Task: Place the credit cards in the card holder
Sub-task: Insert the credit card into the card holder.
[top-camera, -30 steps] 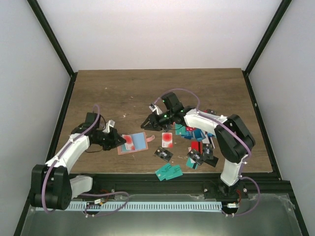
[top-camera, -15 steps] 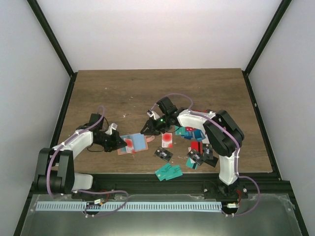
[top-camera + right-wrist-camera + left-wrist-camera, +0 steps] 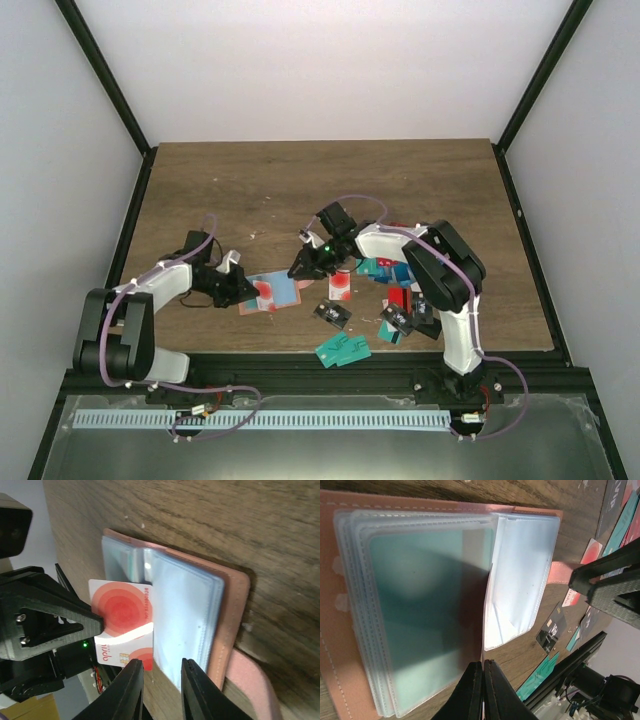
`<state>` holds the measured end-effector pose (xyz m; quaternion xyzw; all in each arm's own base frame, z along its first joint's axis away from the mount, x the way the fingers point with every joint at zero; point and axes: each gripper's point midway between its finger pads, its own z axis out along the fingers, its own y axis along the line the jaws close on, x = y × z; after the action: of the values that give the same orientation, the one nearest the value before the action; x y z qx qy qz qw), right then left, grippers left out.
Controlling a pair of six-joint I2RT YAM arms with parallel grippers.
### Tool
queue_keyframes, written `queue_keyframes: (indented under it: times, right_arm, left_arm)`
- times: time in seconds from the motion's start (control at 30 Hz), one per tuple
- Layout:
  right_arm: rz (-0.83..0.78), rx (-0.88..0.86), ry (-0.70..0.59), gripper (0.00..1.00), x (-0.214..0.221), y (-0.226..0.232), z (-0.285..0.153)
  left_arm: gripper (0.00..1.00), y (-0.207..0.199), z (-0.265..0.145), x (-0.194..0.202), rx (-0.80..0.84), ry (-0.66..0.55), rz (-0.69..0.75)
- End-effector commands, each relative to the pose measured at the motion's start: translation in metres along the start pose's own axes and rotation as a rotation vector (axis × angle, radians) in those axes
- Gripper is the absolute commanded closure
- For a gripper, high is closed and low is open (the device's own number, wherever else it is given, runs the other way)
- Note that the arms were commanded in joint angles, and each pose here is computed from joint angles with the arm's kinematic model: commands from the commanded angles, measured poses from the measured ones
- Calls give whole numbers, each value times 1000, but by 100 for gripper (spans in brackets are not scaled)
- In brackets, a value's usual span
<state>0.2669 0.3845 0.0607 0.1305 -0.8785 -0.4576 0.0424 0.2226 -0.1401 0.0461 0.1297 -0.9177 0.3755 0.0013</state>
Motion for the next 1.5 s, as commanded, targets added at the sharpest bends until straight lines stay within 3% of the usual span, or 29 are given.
queue_keyframes:
  times: [0.0,0.57,1.47]
  right_arm:
    - [-25,22,3,77,-6,-2,6]
    - [12,87,37,78,-2,-28,18]
    - [17,108,43,79,-2,-33,19]
  left_arm:
    - [96,-3,1,-7,15,-13,30]
    - [96,-5,7,-15,33,-8,44]
    - [96,-10,18,-27,79,14,58]
